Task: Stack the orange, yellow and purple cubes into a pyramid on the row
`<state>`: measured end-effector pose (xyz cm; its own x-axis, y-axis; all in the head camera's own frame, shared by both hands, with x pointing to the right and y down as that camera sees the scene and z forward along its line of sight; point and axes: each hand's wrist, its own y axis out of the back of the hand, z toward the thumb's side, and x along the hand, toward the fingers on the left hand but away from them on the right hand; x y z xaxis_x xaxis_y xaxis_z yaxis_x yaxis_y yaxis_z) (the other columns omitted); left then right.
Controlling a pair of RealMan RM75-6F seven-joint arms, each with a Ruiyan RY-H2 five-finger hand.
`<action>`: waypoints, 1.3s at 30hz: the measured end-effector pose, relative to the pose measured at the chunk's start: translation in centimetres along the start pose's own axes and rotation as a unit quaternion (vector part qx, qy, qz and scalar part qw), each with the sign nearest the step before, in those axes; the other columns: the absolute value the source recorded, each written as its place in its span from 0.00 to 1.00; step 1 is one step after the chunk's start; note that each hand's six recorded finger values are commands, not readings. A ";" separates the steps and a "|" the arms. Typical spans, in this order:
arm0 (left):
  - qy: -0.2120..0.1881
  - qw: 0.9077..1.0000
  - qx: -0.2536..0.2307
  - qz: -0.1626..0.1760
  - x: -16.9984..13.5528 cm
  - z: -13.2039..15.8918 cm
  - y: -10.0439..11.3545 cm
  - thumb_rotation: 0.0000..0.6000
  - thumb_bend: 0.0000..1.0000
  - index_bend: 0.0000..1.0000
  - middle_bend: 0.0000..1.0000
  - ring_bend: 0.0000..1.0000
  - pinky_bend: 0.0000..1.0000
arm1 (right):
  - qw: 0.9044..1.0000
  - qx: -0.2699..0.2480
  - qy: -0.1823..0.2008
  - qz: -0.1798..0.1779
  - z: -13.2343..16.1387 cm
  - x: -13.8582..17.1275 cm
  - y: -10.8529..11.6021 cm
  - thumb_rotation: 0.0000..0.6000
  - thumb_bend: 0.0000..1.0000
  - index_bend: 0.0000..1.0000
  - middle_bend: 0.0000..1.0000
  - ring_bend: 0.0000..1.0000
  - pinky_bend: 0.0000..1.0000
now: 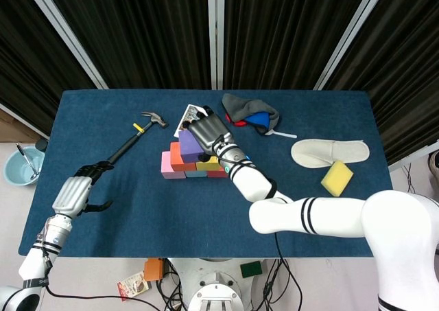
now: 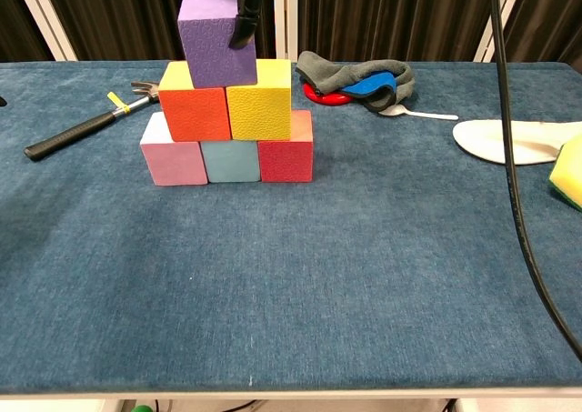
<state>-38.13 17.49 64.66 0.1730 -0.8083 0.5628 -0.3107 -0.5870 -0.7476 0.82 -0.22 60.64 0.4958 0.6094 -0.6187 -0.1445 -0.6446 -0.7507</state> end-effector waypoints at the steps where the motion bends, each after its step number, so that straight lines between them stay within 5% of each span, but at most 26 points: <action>1: 0.000 1.000 0.000 0.000 0.0 0.0 0.0 1.00 0.17 0.19 0.13 0.14 0.13 | 1.000 0.000 0.000 0.000 0.0 0.0 0.0 1.00 0.21 0.19 0.28 0.11 0.06; 12: -0.002 1.000 -0.001 0.001 0.2 0.0 0.0 1.00 0.17 0.19 0.13 0.14 0.13 | 1.000 -0.002 -0.003 -0.001 0.1 0.2 0.0 1.00 0.01 0.12 0.20 0.11 0.06; 22: 0.003 1.000 0.007 0.009 0.2 -0.4 0.7 1.00 0.17 0.19 0.13 0.14 0.13 | 1.000 -0.017 -0.003 -0.025 -0.7 1.9 1.9 1.00 0.01 0.11 0.17 0.08 0.06; 27: 0.022 0.999 0.035 0.032 0.0 -1.8 1.9 1.00 0.17 0.19 0.13 0.14 0.13 | 0.997 -0.027 -0.020 -0.072 -3.9 5.8 3.4 1.00 0.17 0.11 0.16 0.07 0.06; 31: 0.047 0.995 0.070 0.051 -0.6 -3.3 3.0 1.00 0.17 0.19 0.13 0.14 0.13 | 0.992 -0.025 -0.048 -0.117 -8.2 9.4 3.7 1.00 0.20 0.11 0.16 0.07 0.06; 39: 0.093 0.986 0.100 0.091 -3.5 -6.2 5.4 1.00 0.17 0.19 0.13 0.14 0.13 | 0.979 -0.007 -0.094 -0.180 -16.2 17.9 0.2 1.00 0.22 0.09 0.13 0.04 0.06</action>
<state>-46.21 17.43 60.90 -0.0497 -0.8893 0.4546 -0.1275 -0.4458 -0.8860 23.54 3.12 53.16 0.3457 0.8716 -0.3475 0.0225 -0.3779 -0.9256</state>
